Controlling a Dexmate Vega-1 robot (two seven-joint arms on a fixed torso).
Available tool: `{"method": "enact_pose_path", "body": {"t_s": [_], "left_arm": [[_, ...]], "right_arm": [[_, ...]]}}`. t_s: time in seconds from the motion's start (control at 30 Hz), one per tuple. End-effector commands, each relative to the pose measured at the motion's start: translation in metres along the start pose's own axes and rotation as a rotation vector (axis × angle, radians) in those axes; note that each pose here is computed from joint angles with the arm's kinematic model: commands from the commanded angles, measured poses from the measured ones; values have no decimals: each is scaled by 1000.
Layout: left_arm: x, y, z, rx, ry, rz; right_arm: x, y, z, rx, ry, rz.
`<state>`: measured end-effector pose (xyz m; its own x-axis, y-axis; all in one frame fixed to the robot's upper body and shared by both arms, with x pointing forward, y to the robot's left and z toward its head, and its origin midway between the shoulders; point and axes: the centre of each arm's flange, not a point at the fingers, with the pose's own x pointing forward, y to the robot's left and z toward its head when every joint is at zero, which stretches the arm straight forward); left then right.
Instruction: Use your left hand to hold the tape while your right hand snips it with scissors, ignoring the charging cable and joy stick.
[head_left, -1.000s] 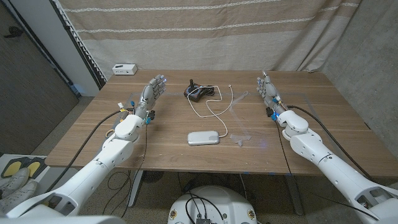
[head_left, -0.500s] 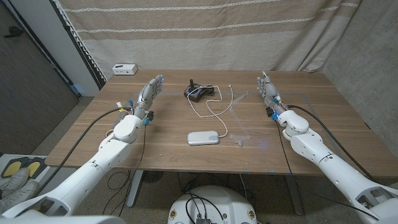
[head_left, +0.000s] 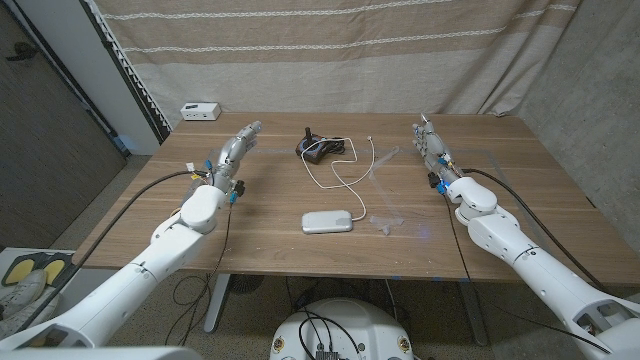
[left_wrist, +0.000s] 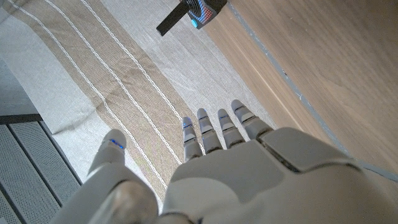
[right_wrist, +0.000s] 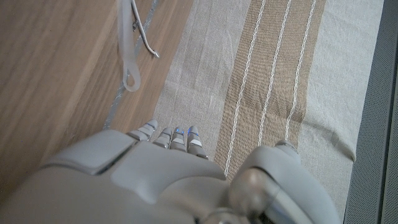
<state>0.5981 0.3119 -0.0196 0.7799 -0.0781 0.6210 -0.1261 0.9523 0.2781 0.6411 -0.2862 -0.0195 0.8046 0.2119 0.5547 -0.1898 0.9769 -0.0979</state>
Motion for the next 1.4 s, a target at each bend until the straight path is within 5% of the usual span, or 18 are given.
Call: {"method": "enact_pose_path", "body": {"t_s": [0.03, 0.43, 0.63, 1.4], "left_arm": [[-7, 2, 5, 98, 15, 76], [-13, -2, 11, 197, 26, 121], [-22, -4, 11, 235, 19, 236], [-24, 16, 2, 335, 81, 229]], "right_arm": [[0, -5, -4, -5, 14, 1], [0, -12, -14, -15, 25, 18], [3, -14, -18, -7, 28, 19], [-4, -1, -4, -68, 15, -12]]}}
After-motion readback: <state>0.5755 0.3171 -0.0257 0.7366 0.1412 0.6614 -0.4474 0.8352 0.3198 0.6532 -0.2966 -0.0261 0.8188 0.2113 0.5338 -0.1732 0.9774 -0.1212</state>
